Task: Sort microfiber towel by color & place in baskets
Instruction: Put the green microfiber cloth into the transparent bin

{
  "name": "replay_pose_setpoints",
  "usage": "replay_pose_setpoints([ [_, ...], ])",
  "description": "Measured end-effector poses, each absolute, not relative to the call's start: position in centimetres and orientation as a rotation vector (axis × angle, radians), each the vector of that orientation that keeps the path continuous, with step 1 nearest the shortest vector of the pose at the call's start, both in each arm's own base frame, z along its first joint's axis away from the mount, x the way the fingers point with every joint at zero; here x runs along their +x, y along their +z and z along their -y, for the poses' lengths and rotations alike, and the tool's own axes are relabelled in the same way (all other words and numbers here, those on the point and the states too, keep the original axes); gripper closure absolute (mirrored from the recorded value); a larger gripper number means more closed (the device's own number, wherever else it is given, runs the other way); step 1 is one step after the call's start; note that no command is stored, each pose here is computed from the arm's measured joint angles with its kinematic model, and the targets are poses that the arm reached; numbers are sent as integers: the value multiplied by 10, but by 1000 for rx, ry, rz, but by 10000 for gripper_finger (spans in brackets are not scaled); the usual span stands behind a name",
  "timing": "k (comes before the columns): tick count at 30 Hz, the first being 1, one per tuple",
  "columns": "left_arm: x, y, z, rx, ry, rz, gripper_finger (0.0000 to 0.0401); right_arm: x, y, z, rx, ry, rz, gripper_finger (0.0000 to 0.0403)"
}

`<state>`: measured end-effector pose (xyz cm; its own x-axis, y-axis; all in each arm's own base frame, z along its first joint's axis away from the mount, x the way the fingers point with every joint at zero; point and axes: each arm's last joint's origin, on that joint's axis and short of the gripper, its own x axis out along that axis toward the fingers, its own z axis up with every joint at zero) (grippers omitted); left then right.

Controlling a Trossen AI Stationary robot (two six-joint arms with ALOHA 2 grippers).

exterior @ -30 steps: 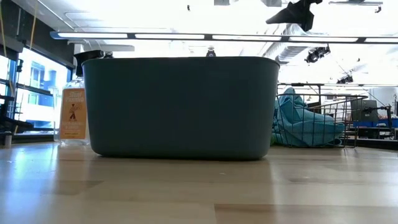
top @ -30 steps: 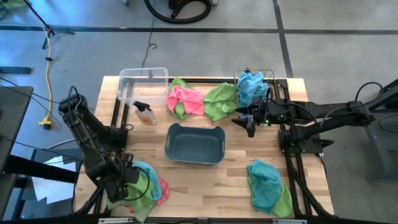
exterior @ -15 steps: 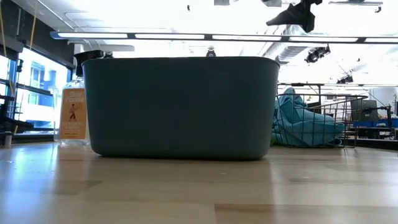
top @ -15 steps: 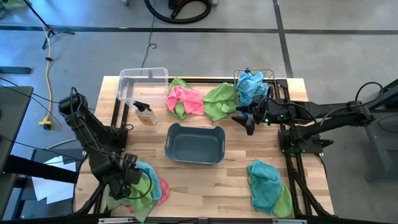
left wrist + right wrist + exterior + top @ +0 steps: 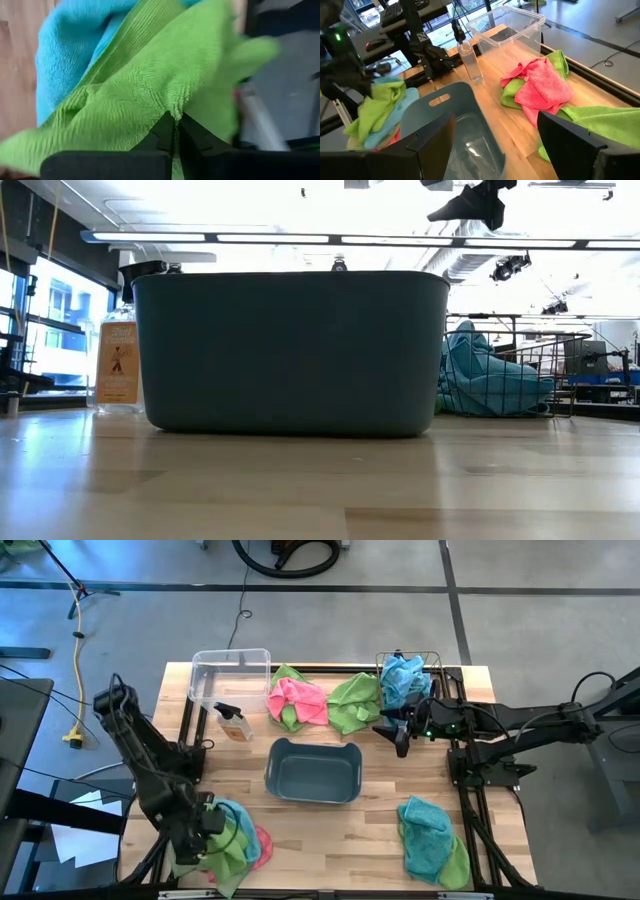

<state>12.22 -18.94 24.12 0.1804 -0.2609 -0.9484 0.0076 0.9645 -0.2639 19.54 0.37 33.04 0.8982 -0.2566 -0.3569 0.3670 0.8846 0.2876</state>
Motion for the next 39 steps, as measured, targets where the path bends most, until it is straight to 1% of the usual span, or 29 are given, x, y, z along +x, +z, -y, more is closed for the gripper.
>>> replay_pose_setpoints([
  [5, 118, 285, 168, -404, -224, -1241, 400, 195, 330, -4, 344, -327, -320, 123],
  [9, 115, 322, 147, -512, -232, -1060, 400, 195, 330, -4, 345, -327, -319, 123],
  [11, 116, 338, 136, -524, -219, -962, 401, 195, 330, -4, 345, -326, -320, 123],
  [14, 122, 358, 123, -505, -185, -830, 401, 195, 330, -4, 346, -327, -319, 123],
  [19, 137, 388, 108, -415, -162, -697, 401, 195, 330, -4, 347, -326, -318, 123],
  [25, 153, 421, 87, -248, -54, -514, 401, 197, 335, -4, 359, -316, -266, 123],
  [30, 170, 439, 67, -108, 24, -308, 401, 199, 342, -4, 361, -299, -193, 123],
  [33, 184, 442, 54, -67, 24, -208, 401, 200, 346, -4, 348, -289, -154, 123],
  [36, 200, 436, 42, -88, -19, -101, 401, 201, 349, -4, 346, -283, -124, 123],
  [39, 214, 414, 29, -161, -66, -34, 401, 201, 351, -4, 345, -278, -103, 123],
])
